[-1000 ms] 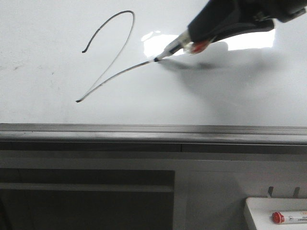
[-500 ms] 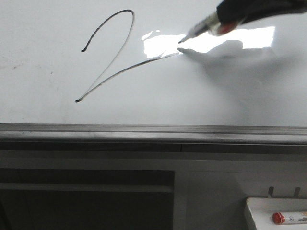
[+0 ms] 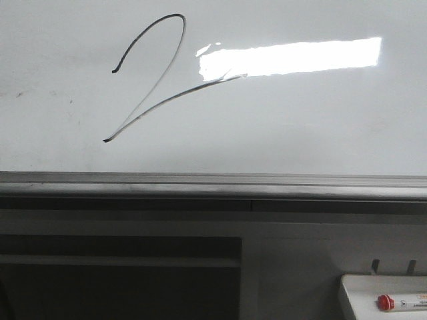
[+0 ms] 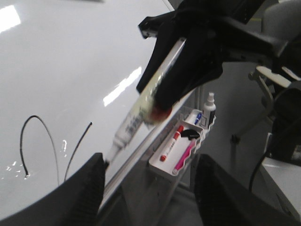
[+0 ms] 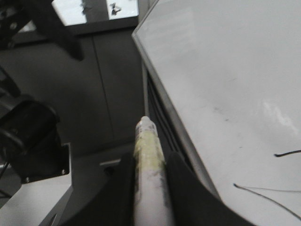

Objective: Write number 2 on whiteboard

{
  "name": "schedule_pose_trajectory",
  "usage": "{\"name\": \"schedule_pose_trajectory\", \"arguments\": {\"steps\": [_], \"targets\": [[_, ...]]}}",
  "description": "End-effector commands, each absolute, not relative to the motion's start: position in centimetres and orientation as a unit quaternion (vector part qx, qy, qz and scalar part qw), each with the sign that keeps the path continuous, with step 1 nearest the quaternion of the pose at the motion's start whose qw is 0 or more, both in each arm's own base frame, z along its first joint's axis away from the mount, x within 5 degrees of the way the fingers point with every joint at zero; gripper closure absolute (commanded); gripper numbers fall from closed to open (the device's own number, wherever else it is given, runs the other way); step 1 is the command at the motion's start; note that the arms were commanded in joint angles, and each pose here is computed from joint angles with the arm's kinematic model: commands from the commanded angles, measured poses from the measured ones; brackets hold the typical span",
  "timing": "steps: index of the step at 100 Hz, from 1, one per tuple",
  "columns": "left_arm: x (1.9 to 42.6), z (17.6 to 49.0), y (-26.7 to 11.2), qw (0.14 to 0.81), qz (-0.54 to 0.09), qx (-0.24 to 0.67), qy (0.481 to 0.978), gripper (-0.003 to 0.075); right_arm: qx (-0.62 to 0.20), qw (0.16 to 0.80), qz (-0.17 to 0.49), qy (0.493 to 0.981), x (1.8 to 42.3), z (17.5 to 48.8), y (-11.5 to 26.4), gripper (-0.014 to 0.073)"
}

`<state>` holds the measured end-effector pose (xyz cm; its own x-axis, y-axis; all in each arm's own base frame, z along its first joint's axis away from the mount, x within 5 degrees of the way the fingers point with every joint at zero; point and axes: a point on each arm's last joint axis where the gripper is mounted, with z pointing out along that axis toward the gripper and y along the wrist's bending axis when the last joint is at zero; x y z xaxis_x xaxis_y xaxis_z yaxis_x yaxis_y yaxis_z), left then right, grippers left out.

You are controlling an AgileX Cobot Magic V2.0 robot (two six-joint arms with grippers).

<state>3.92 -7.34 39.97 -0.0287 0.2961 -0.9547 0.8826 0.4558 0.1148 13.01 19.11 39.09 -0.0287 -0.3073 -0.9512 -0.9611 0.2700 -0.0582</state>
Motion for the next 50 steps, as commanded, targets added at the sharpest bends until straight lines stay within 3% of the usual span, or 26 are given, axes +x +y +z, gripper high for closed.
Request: {"name": "schedule_pose_trajectory", "arguments": {"steps": [1, 23, 41, 50], "targets": [[4.8, 41.9, -8.6, 0.523, -0.285, 0.463, 0.656, 0.0300, -0.508, 0.494, 0.349, 0.613, 12.4, 39.9, 20.3, 0.0645], [6.0, 40.9, -10.8, 0.401, -0.288, 0.527, 0.691, 0.0300, -0.531, 0.486, 0.358, 0.594, 11.1, 39.3, 22.5, 0.0645], [7.0, 40.2, -11.5, 0.375, -0.279, 0.534, 0.705, 0.0304, -0.537, 0.484, 0.363, 0.588, 10.6, 39.4, 22.7, 0.0645], [7.3, 40.0, -11.8, 0.370, -0.275, 0.535, 0.708, 0.0353, -0.541, 0.479, 0.365, 0.587, 10.5, 39.4, 22.7, 0.0645]]}}
